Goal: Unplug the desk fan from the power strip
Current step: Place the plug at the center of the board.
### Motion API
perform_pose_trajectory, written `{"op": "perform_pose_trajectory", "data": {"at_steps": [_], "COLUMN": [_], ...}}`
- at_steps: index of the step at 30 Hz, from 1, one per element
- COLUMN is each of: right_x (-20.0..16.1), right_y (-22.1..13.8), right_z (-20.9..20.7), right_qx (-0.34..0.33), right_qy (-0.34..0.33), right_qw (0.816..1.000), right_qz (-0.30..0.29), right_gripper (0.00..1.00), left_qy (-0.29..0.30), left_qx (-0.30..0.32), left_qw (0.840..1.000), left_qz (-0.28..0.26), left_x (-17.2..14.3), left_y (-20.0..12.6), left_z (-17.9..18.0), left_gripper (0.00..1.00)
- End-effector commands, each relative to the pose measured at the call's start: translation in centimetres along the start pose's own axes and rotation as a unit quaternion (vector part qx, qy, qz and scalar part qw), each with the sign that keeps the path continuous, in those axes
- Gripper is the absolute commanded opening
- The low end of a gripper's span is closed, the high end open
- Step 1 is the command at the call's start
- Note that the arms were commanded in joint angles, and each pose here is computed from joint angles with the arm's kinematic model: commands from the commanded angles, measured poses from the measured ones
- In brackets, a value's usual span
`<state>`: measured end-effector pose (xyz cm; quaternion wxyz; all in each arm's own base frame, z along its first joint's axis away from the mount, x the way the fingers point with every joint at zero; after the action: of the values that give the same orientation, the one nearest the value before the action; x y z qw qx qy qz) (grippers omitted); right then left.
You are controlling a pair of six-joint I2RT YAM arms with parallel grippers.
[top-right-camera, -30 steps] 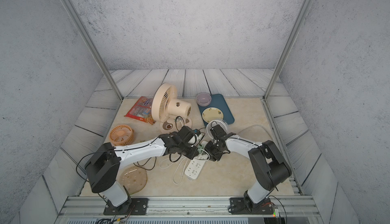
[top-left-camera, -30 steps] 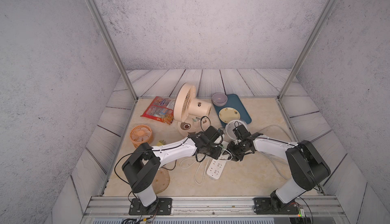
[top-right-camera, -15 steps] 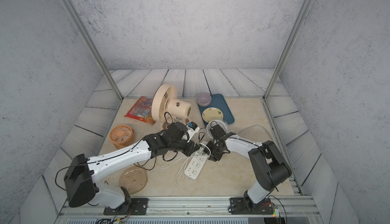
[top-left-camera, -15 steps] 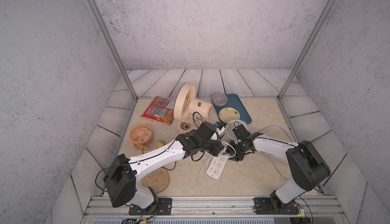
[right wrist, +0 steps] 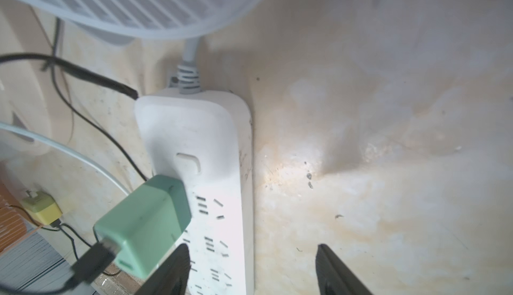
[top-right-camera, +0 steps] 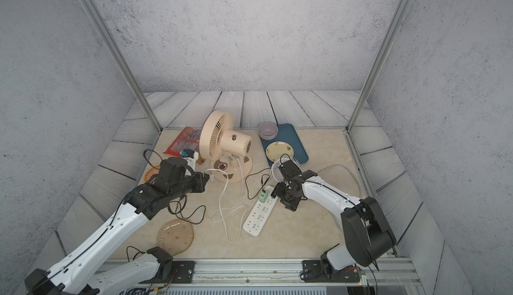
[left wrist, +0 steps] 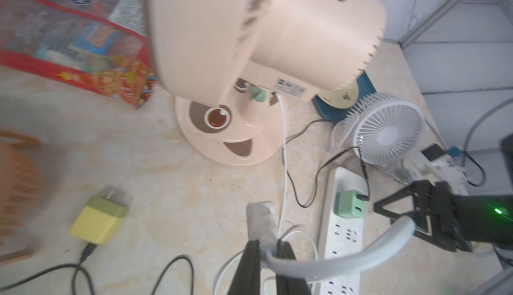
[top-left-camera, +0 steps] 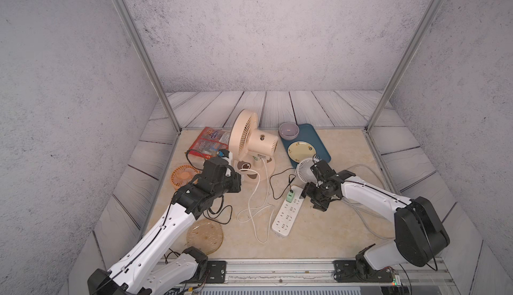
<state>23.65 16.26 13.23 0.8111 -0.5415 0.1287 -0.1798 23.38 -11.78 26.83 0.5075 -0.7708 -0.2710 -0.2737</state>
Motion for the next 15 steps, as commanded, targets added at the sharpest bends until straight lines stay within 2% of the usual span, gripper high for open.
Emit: {"op": "perform_pose_trajectory", "data": {"at_steps": [1,4,7,10,15], "right_x": [0.0,-0.2,-0.4,-0.5,-1.0], "right_y": [-2.1,-3.8,-5.5,-7.1,-9.4], "right_z": [-0.5,-1.1,-1.9,-2.8,-4.2], "right_qx": [-0.008,-0.008,-0.012,-0.016,-0.006], "right_qy": [-0.013,-0.016,-0.016,-0.013,-0.009], "right_qw": [0.999,0.998,0.996,0.993,0.985], "right_qz": [-0.030,-0.058,-0.086,-0.120,-0.172], "right_gripper": [0.73,0.73,0.73,0.73,0.73], "left_qy": [-0.002,0.005,-0.016,-0.024,-0.002], "left_qx": [0.043,0.078,0.105,0.139,0.167], "left_qw": [0.999,0.997,0.993,0.985,0.972], "left_qz": [-0.001,-0.025,-0.052,-0.097,-0.164], "left_x": [1.0,2.8,4.9,7.8,12.5], "left_y": [-0.7,-1.0,-1.6,-3.1,-5.9], "left_z": [2.3,2.9,3.6,3.9,3.1], "left_gripper": [0.00,0.00,0.00,0.00,0.00]}}
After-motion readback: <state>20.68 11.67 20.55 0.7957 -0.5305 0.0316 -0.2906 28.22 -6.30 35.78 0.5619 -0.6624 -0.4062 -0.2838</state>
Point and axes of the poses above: each gripper's point midway between its finger pads, its own y axis out along the fingers, its own z axis along the line the jaws close on, x = y × z, the point moved 6 cm from there along -y, back along the fingers, and after that the axes turned 1 degree about -y, right-handed, at the moved point
